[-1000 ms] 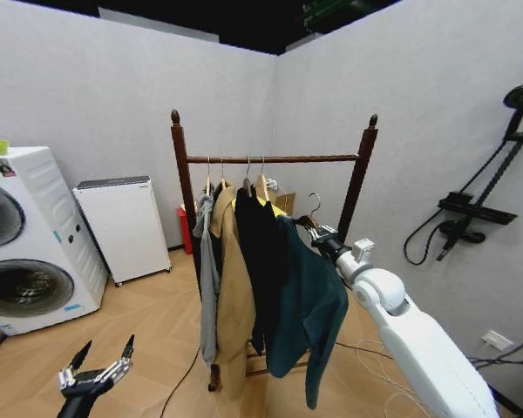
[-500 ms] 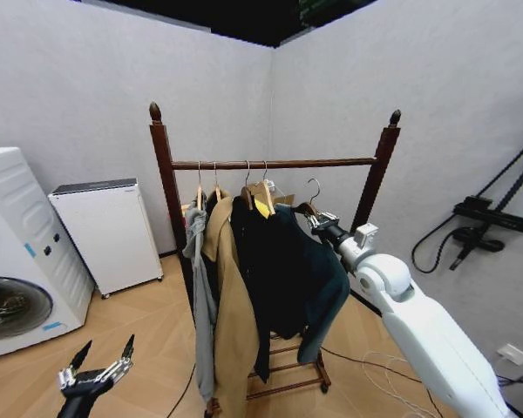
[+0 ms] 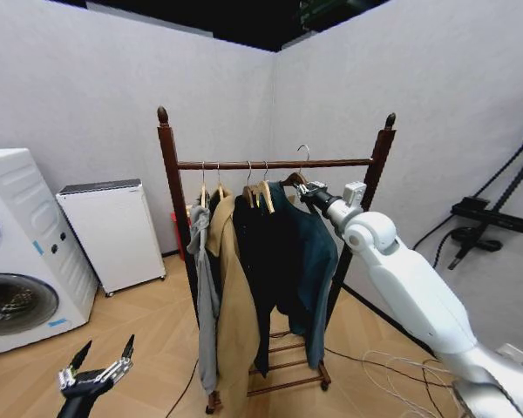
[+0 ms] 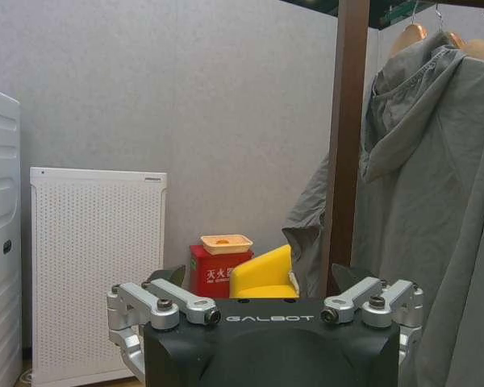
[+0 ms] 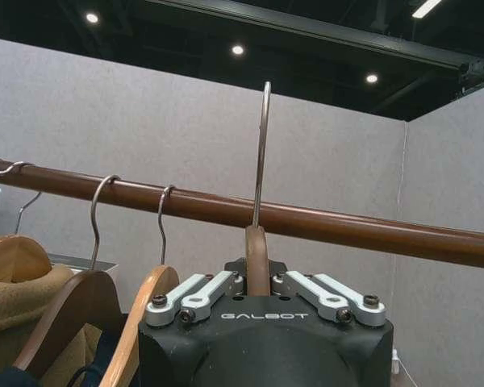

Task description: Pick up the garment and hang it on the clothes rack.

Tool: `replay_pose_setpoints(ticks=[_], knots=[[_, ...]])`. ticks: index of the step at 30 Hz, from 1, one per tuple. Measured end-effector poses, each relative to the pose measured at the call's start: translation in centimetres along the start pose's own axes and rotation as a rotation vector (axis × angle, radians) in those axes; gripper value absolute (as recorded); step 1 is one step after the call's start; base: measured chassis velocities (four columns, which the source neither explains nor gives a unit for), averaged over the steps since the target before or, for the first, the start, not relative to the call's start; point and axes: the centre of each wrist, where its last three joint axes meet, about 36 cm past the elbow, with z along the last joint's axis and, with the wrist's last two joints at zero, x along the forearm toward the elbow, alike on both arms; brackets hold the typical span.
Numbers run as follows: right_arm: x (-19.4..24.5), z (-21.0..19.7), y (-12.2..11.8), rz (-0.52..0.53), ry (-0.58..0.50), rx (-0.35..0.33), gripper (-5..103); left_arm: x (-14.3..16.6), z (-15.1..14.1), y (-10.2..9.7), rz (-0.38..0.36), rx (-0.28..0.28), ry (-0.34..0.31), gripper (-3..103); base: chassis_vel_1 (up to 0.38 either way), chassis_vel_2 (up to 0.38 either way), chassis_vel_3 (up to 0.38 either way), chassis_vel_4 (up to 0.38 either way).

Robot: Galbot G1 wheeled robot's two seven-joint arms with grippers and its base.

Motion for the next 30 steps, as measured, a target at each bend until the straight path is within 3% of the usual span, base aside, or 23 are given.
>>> replay_pose_setpoints(ticks=[9, 30], knots=[[-4.3, 2.6, 0.3, 0.021, 0.076, -0.006, 10, 0.0, 0.0, 0.0, 0.0, 0.0, 0.0, 100, 0.0, 0.0, 0.0, 0.0], [-9.2, 2.4, 1.3, -0.009, 0.134, 0.011, 10, 0.0, 0.0, 0.0, 0.0, 0.0, 0.0, 100, 0.0, 0.0, 0.0, 0.0]])
